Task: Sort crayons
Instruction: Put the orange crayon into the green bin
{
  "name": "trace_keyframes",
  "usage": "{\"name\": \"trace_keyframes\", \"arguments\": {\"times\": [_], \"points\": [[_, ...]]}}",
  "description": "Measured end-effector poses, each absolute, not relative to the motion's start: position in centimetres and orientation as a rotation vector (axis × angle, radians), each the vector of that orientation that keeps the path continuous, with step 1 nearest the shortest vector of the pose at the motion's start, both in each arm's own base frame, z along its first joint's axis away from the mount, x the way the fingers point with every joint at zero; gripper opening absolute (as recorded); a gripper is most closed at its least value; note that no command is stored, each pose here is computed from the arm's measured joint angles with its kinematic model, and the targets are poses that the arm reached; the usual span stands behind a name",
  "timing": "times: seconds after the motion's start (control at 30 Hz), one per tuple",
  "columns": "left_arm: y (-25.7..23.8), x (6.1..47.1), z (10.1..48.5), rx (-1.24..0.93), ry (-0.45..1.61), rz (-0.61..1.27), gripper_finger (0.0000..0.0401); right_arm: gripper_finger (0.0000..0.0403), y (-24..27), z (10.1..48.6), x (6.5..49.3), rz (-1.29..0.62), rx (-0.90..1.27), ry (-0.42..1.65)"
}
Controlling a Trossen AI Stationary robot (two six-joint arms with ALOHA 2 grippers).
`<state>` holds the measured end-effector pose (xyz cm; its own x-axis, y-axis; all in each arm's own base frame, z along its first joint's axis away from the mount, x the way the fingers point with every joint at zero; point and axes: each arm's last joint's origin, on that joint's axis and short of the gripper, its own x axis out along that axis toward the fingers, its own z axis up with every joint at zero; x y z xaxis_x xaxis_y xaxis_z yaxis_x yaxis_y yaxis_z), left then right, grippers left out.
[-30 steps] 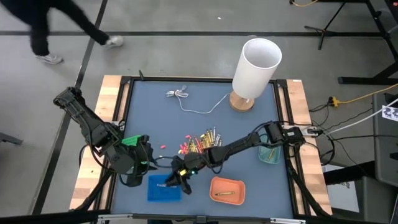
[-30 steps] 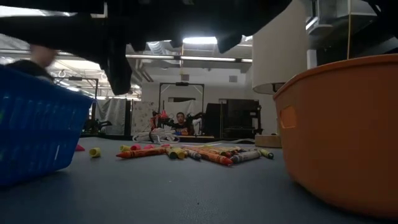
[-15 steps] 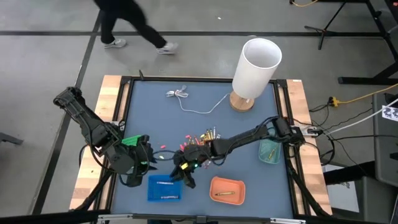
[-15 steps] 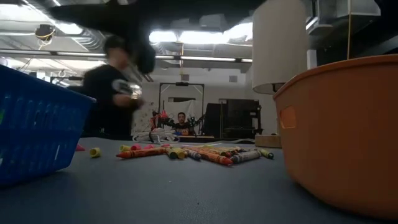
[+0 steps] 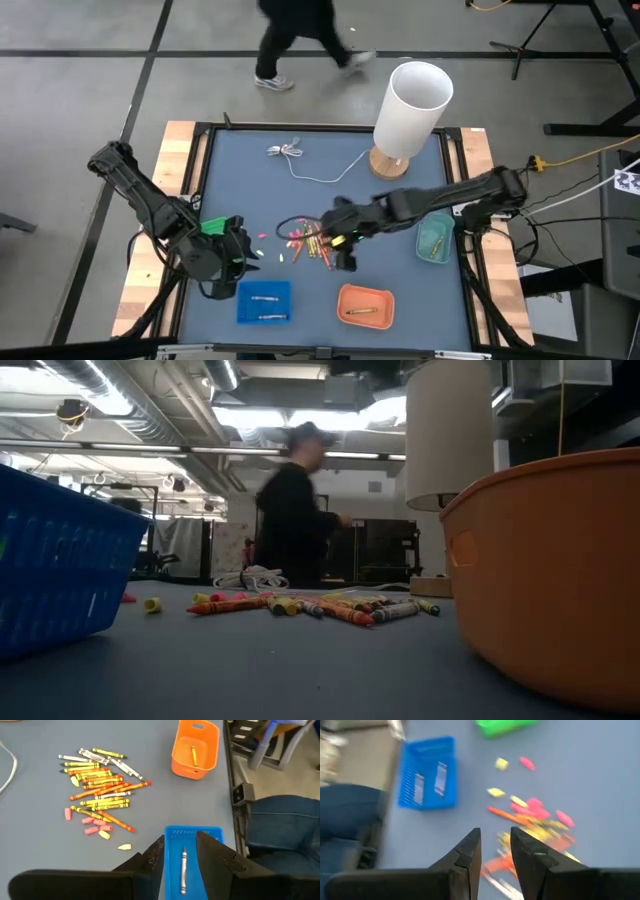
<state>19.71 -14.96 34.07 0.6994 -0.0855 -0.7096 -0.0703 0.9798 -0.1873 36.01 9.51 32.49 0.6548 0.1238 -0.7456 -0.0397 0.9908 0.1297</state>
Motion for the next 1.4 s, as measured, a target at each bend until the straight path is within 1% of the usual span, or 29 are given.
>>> {"name": "trace_keyframes", "arguments": {"times": [0.13, 0.27, 0.53, 0.73, 0.97, 1.2, 1.4], "points": [[-15.2, 21.3, 33.1, -0.209, 0.808, 0.027, 0.0098, 0.0101, 9.3, 34.4, 32.7, -0.021, 0.024, 0.894], [-15.0, 23.3, 31.8, -0.220, 0.824, 0.077, 0.0098, 0.0101, 9.9, 35.5, 30.2, -0.067, -0.018, 0.937], [-14.1, 27.1, 28.0, -0.205, 0.927, 0.208, 0.0098, 0.0101, 11.7, 34.8, 27.1, -0.158, -0.093, 1.075], [-13.2, 29.5, 24.8, -0.247, 1.001, 0.336, 0.0098, 0.0101, 12.8, 32.8, 25.6, -0.222, -0.163, 1.151], [-11.9, 31.7, 21.0, -0.256, 1.129, 0.395, 0.0098, 0.0101, 13.4, 29.0, 24.2, -0.308, -0.220, 1.226], [-11.1, 33.4, 18.0, -0.304, 1.213, 0.391, 0.0098, 0.0101, 13.0, 24.6, 23.5, -0.396, -0.175, 1.264], [-10.7, 33.8, 17.1, -0.323, 1.242, 0.405, 0.0098, 0.0101, 13.1, 21.6, 23.2, -0.354, -0.107, 1.284]]}}
